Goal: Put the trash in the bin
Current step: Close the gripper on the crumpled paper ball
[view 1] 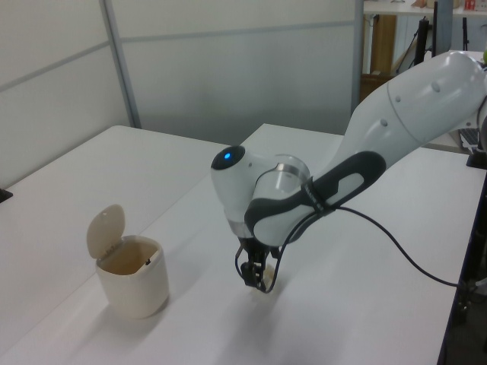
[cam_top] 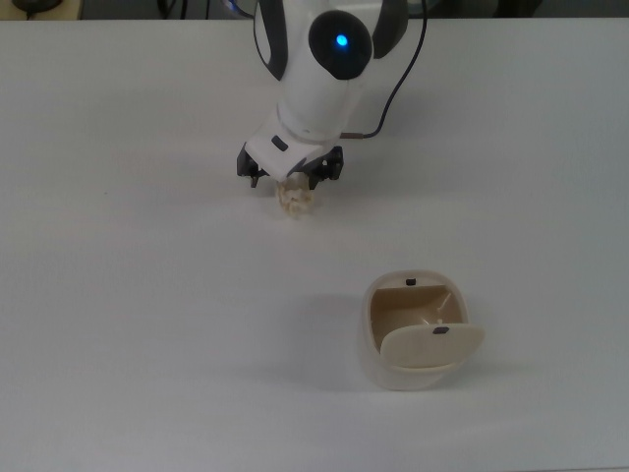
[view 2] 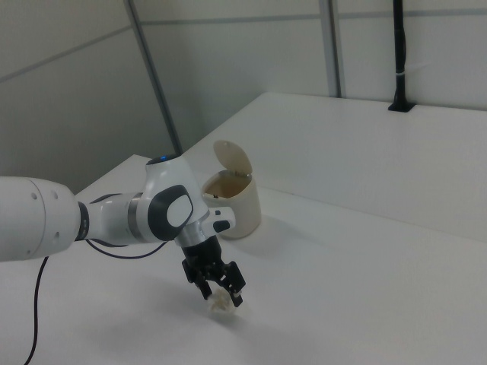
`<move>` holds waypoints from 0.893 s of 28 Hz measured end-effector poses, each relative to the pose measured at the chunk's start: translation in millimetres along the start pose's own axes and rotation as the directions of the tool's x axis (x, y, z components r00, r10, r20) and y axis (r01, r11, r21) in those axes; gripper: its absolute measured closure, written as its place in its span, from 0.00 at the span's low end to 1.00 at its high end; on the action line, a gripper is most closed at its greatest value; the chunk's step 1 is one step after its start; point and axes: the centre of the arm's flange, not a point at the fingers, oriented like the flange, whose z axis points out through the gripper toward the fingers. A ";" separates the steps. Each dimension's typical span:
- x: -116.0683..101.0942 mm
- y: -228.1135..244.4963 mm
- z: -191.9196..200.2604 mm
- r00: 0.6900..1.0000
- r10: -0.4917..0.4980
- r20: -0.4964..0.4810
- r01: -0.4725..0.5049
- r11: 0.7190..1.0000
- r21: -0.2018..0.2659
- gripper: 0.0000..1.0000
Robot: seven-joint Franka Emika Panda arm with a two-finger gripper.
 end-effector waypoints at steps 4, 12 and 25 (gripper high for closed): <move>2.6 -11.0 8.5 1.000 0.003 -0.015 -0.003 1.000 -0.024 0.00; 3.5 -21.0 16.5 1.000 -0.012 -0.016 0.011 0.999 -0.039 0.21; 10.3 -18.0 2.8 0.999 0.014 -0.049 -0.015 0.999 -0.034 0.70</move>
